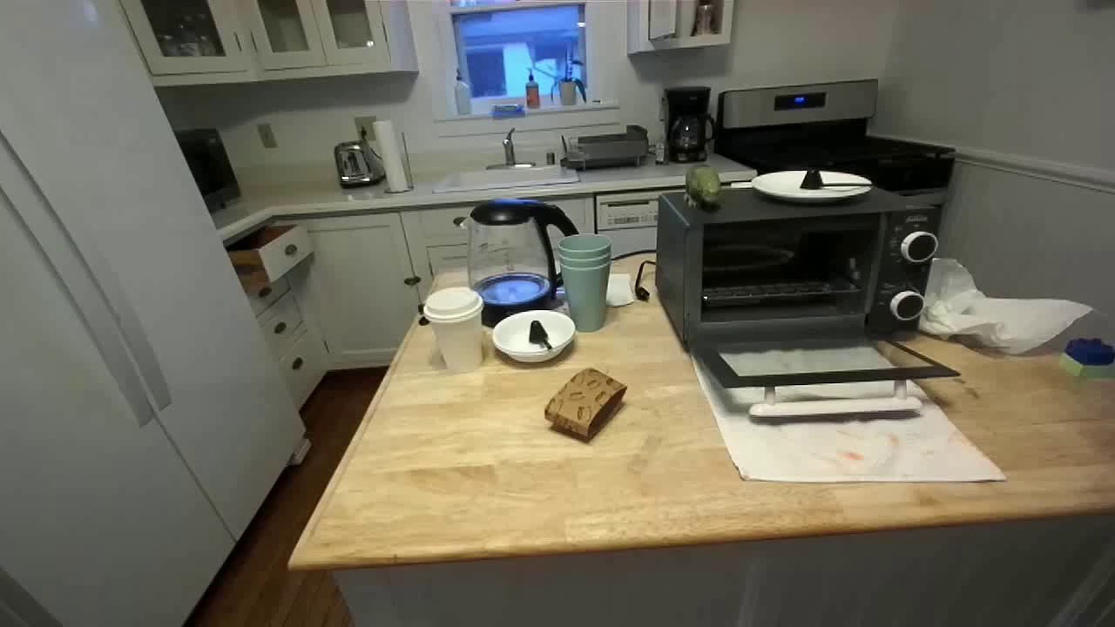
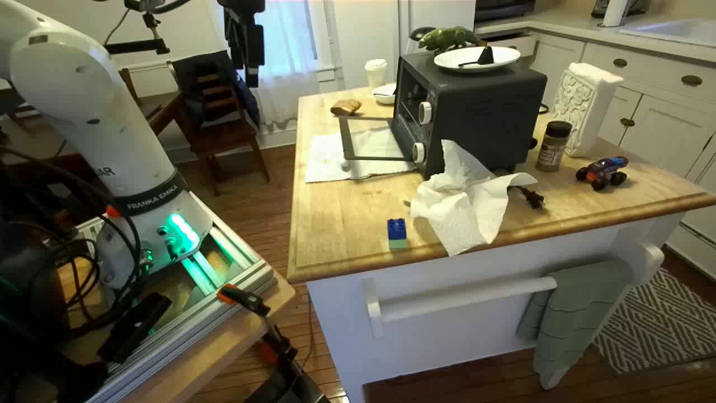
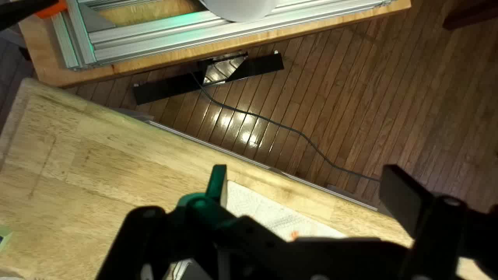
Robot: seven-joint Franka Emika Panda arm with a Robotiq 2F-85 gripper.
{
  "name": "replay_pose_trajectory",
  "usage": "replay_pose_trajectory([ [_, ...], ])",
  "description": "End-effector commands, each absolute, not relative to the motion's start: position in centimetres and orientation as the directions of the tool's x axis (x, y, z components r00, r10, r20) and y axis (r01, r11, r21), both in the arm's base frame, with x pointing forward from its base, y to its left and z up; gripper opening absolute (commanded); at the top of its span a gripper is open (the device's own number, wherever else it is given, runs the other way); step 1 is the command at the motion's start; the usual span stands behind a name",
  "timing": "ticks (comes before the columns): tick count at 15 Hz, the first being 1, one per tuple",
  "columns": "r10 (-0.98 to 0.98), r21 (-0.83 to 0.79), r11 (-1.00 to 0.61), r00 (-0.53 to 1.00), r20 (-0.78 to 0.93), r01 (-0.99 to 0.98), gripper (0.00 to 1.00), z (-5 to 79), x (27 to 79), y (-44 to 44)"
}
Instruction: Close the mini oven
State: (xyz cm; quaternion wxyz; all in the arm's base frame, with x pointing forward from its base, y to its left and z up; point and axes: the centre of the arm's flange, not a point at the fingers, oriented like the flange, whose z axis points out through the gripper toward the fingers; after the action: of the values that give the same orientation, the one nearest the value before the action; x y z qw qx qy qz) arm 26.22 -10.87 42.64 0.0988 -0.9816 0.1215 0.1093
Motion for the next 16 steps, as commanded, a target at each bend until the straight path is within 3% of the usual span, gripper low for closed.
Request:
replay_pose_trajectory([
  [1, -0.217, -0.167, -0.951, 0.947, -0.239, -0.26, 1.0, 42.6, 26.2, -10.9],
  [13, -0.217, -0.167, -0.951, 0.947, -0.239, -0.26, 1.0, 42.6, 26.2, -10.9],
  [16, -0.244, -0.24, -0.926, 0.946, -0.211, -0.292, 1.0, 40.6, 28.9, -12.3],
])
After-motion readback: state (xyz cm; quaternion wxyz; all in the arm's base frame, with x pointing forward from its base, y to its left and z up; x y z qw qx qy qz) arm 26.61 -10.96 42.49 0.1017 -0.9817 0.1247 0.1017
